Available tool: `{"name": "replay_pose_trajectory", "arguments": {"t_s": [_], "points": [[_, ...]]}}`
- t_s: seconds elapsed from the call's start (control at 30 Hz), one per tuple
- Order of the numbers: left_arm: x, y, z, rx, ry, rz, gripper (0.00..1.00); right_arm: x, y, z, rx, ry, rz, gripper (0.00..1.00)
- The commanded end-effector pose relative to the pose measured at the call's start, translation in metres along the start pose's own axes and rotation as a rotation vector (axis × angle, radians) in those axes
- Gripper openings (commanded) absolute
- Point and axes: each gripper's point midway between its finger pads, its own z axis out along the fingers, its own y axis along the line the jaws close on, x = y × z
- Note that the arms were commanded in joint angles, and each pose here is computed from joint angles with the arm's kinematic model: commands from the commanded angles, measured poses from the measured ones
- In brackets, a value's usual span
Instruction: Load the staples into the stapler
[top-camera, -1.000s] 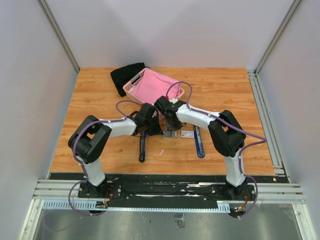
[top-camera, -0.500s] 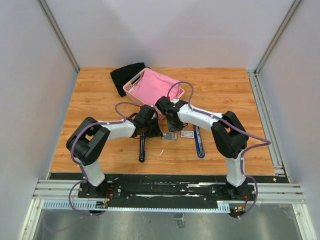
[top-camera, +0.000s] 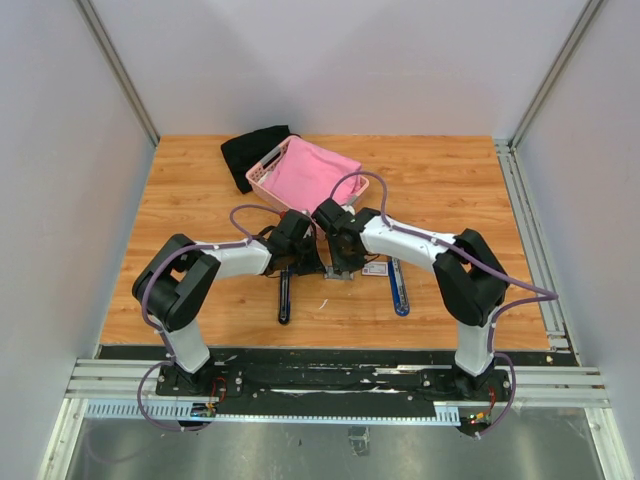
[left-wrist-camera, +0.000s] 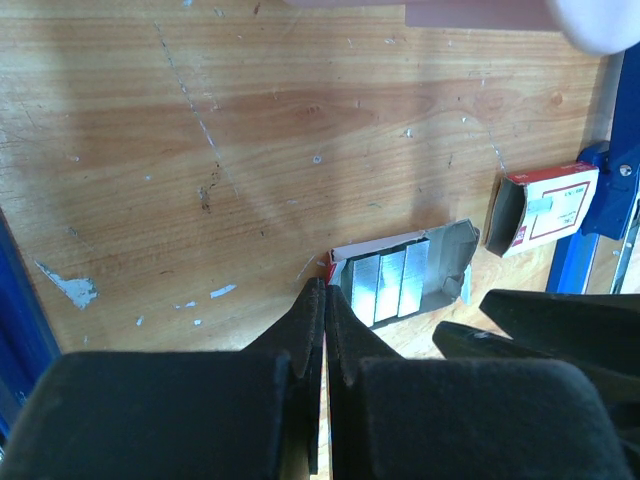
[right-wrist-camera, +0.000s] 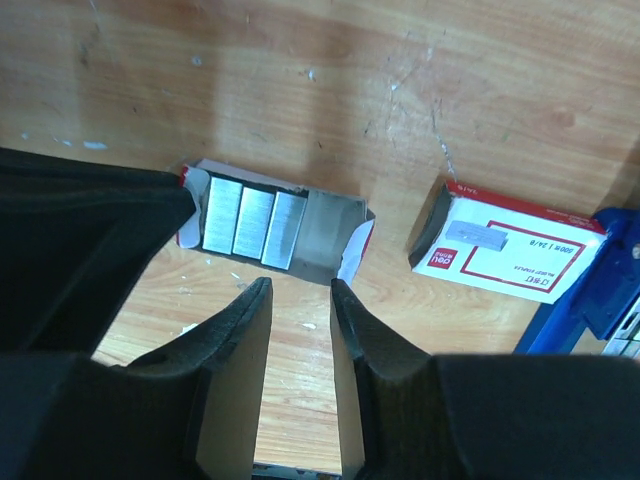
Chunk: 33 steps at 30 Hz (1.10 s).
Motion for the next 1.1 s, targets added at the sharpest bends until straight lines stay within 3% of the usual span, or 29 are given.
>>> {"name": "replay_pose_trajectory", "arguments": {"t_s": [0.0,1.07], "points": [[0.007,0.006,-0.004,-0.029,0.012,-0.002,0.0,0.018,0.003,0.009,-0.007,0.049,-0.045,0.32],[0.01,0.008,-0.007,-0.026,0.007,-0.023,0.0,0.04,0.006,0.027,0.023,0.074,-0.121,0.36]]}}
